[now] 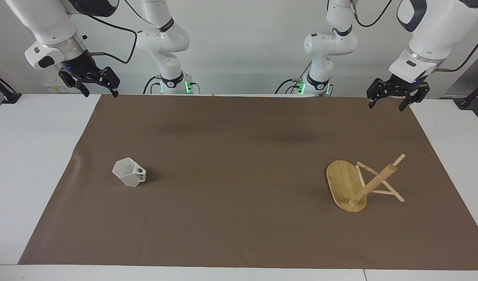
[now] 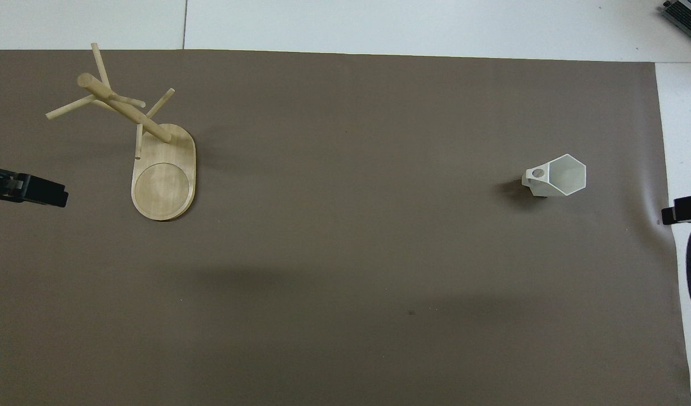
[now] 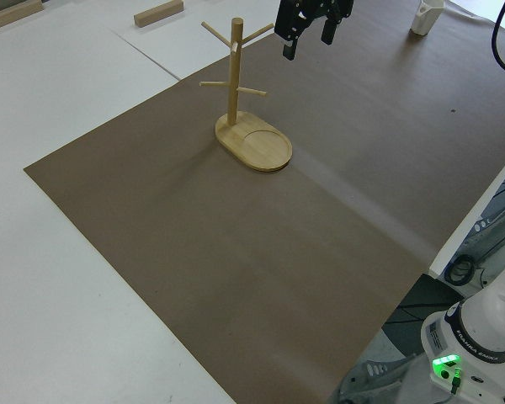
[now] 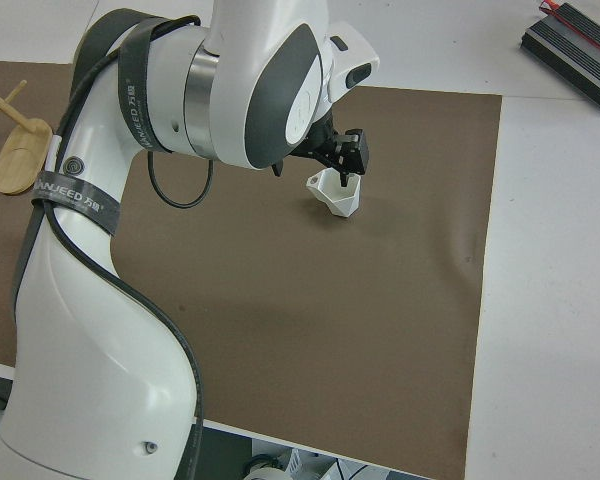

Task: Hang cup on rack

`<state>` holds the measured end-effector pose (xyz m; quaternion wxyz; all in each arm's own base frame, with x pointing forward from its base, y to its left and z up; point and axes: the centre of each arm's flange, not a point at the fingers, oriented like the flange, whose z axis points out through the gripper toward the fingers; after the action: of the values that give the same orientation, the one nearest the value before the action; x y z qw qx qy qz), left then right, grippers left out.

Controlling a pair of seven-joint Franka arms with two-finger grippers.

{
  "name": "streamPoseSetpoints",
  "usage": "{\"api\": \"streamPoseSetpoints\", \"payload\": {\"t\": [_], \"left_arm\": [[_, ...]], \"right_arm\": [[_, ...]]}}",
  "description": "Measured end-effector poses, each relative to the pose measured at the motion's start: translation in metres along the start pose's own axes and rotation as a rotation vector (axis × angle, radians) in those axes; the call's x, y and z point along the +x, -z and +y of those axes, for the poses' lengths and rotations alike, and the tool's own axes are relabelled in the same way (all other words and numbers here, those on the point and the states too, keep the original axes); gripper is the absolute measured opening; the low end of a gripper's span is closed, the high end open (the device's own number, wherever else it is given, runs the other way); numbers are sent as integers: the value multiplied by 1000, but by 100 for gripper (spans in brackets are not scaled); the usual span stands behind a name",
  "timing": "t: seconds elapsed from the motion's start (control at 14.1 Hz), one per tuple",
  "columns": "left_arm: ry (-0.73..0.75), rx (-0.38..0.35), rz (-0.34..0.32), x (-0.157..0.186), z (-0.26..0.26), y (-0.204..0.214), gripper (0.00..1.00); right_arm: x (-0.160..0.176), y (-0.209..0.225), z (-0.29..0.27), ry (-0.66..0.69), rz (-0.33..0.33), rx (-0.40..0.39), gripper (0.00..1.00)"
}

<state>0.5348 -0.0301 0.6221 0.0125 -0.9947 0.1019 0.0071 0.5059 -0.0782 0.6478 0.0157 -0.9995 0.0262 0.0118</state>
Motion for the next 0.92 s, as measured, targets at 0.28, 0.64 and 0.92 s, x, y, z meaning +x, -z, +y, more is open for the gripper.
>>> {"api": "streamPoseSetpoints", "payload": {"t": [0.28, 0.64, 0.92], "left_arm": [[0, 0, 0, 0, 0, 0, 100], [0, 0, 0, 0, 0, 0, 100], [0, 0, 0, 0, 0, 0, 100]], "right_arm": [[-2, 3, 0, 0, 7, 1, 100], [2, 4, 2, 1, 40, -2, 100], [2, -2, 5, -2, 27, -1, 100]]}}
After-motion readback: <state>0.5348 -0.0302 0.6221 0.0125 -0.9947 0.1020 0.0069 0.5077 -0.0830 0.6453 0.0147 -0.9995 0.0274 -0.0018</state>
